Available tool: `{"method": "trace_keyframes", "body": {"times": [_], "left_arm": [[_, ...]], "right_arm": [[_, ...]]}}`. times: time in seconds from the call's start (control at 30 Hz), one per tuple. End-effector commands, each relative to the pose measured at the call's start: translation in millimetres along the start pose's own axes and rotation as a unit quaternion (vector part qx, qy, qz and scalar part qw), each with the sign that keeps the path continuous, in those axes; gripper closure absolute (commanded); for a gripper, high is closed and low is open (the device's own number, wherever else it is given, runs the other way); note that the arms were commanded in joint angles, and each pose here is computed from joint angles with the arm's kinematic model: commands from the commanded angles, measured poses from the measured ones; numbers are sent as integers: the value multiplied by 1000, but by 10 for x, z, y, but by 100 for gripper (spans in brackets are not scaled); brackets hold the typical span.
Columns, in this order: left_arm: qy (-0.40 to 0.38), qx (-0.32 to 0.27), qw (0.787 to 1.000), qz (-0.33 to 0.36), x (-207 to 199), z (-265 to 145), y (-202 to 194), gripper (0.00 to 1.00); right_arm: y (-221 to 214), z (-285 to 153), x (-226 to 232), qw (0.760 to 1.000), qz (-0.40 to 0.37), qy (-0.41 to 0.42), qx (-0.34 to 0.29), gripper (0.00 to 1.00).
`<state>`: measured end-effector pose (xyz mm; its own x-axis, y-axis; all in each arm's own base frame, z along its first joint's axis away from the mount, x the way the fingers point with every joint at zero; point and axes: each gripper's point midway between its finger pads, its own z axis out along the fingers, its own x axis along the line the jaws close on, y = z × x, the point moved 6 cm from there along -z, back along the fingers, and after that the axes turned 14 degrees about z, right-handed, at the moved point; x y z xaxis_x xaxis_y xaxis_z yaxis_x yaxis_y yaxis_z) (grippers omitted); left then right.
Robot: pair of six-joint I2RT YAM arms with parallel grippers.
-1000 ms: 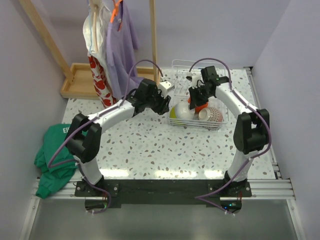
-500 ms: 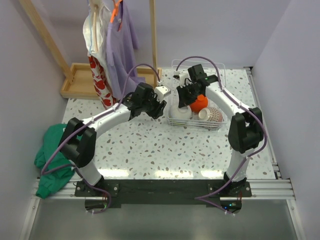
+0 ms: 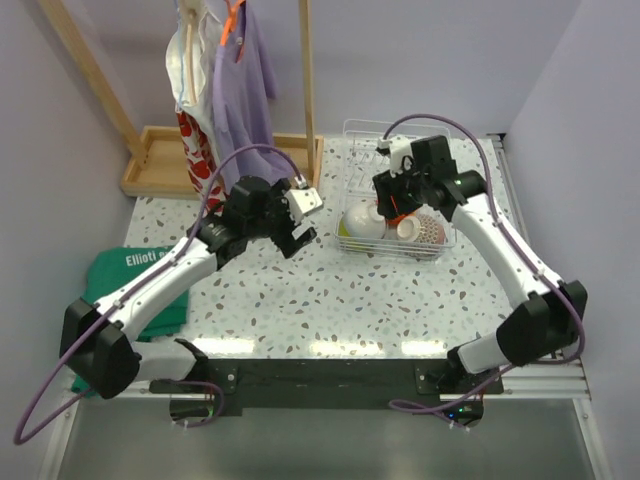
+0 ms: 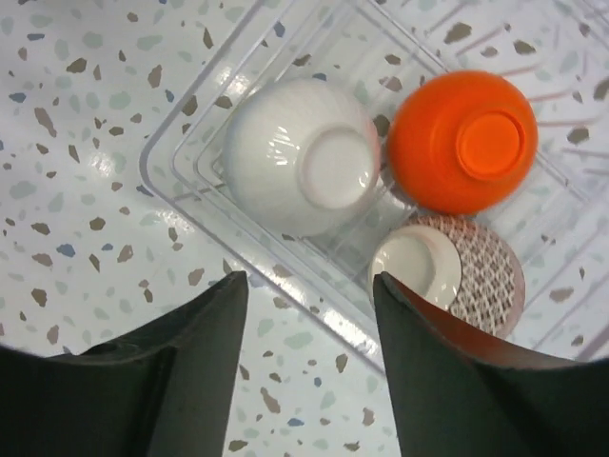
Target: Load the bowls into the dish rack
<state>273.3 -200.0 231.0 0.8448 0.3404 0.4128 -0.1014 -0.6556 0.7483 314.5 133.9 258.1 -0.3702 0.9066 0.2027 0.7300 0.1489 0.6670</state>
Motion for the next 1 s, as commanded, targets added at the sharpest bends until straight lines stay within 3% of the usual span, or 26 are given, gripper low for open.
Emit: {"method": "trace_keyframes", "body": {"times": [0.0, 0.03, 0.07, 0.23, 0.53, 0.73, 0.97], "left_arm": [[-53, 14, 998, 41, -238, -176, -188, 0], [-58, 19, 997, 45, -268, -208, -223, 0], [-59, 23, 996, 61, -303, -266, -275, 0], [-50, 71, 992, 91, -394, -403, -579, 0], [11, 104, 994, 36, -317, -653, -948, 0], [109, 131, 984, -43, -101, -862, -1244, 0], [150, 120, 977, -94, -41, -938, -1339, 0]], "right_arm": [[-140, -189, -217, 996, 42, -76, -31, 29], [-201, -303, -256, 994, 52, -86, -44, 22], [-217, -359, -276, 993, 56, -91, -57, 1], [-357, -722, -367, 977, 72, -140, -143, 1], [-719, -865, -570, 954, 155, -223, -125, 1], [-802, -1169, -684, 936, 141, -298, -122, 1], [-923, -1341, -740, 928, 122, -328, -131, 1]]}}
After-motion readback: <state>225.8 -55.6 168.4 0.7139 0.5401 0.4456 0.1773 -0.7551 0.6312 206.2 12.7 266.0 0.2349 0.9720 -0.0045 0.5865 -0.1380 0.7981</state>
